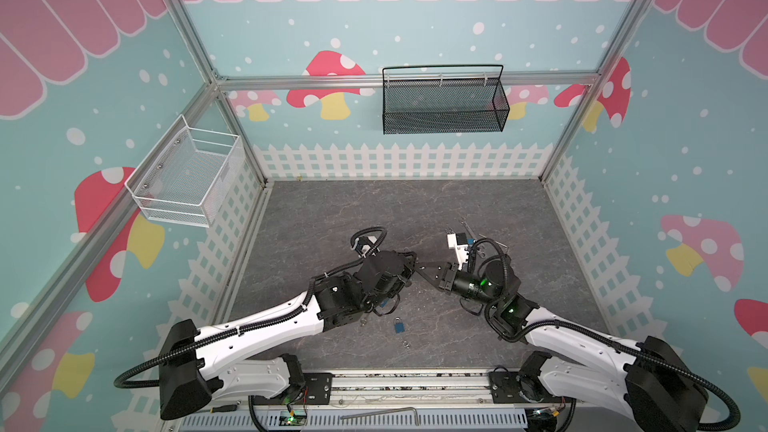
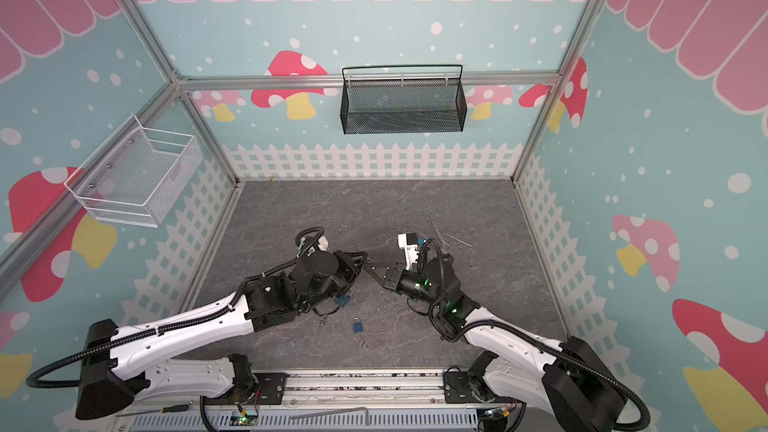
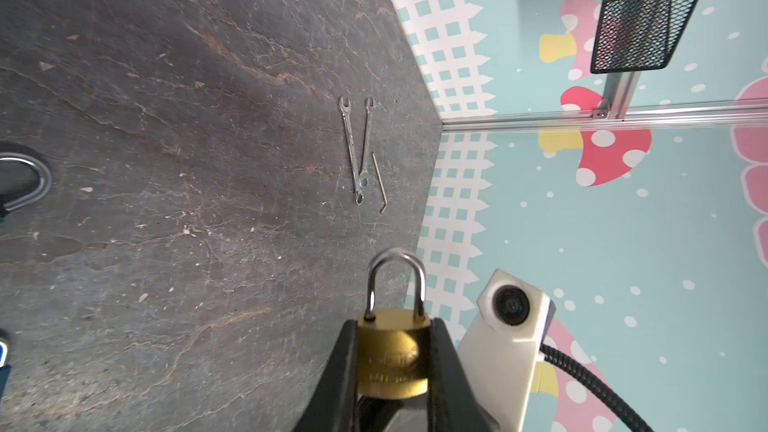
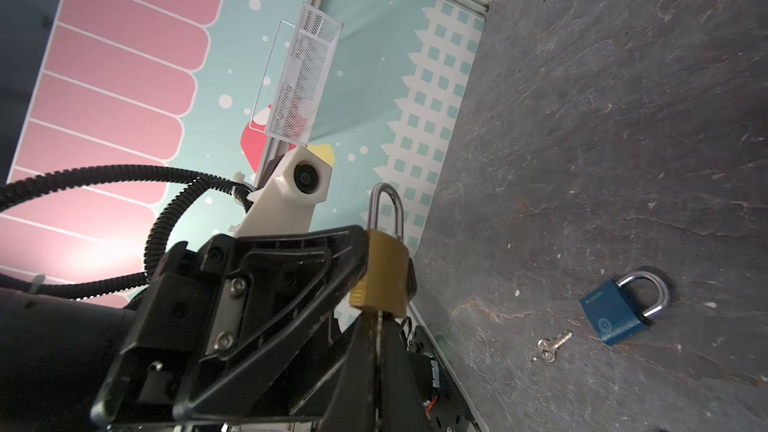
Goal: Unlock with the key
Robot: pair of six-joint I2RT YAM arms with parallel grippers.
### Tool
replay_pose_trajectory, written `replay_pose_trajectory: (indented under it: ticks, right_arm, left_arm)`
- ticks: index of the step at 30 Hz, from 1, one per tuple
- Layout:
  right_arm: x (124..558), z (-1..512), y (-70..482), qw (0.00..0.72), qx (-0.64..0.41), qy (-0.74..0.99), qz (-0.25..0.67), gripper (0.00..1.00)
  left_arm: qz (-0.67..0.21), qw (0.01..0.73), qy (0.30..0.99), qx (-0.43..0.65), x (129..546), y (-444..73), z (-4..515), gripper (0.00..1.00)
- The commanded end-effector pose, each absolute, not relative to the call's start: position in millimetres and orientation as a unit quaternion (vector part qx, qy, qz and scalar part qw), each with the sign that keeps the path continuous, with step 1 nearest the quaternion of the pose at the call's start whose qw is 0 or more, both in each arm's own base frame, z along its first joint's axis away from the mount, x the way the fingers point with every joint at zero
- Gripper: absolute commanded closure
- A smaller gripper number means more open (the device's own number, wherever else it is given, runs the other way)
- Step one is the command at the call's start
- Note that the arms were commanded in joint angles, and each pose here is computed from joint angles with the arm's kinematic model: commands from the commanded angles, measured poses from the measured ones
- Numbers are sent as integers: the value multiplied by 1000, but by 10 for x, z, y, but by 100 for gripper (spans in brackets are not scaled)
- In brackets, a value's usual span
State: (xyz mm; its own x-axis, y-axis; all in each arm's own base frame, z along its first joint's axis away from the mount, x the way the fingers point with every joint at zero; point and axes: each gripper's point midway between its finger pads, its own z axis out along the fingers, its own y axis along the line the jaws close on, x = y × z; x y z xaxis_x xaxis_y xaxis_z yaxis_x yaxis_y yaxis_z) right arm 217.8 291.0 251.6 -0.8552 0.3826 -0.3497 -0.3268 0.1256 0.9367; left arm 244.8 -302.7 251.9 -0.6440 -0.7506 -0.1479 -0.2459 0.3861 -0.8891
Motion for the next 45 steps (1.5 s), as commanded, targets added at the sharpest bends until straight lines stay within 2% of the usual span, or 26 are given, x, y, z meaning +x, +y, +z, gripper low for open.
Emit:
replay_pose_trajectory:
  ticks: [1,7,11,18,26,34,39,45]
  right_arm:
    - [1979,3188,2919,300,-40,622,722,100]
    - [2072,2852,2916,317,-41,675,665,99]
    - [2102,2713,2900,333,-57,701,628,79]
    - [2049,2612,2784,358,-94,735,568,62]
    - [2068,2646,2663,382,-158,782,466,50]
    - [2192,2853,2653,392,-212,807,388,38]
    - [2318,2898,2771,379,-244,817,359,33]
    - [2439,2907,2943,360,-267,824,347,30]
  left_arm:
    - [-471,249,792,-299,2333,-3181,2499,100]
    - [-419,299,806,-293,2406,-2935,2578,100]
    - [-385,317,818,-287,2426,-2771,2530,100]
    - [-336,353,838,-247,2479,-2333,2559,100]
    - [-247,441,861,-60,2381,-2093,2690,100]
    - [-154,517,834,116,2410,-2107,2635,100]
    - [-148,543,803,197,2386,-2269,2602,100]
    - [-187,564,765,249,2261,-2447,2624,100]
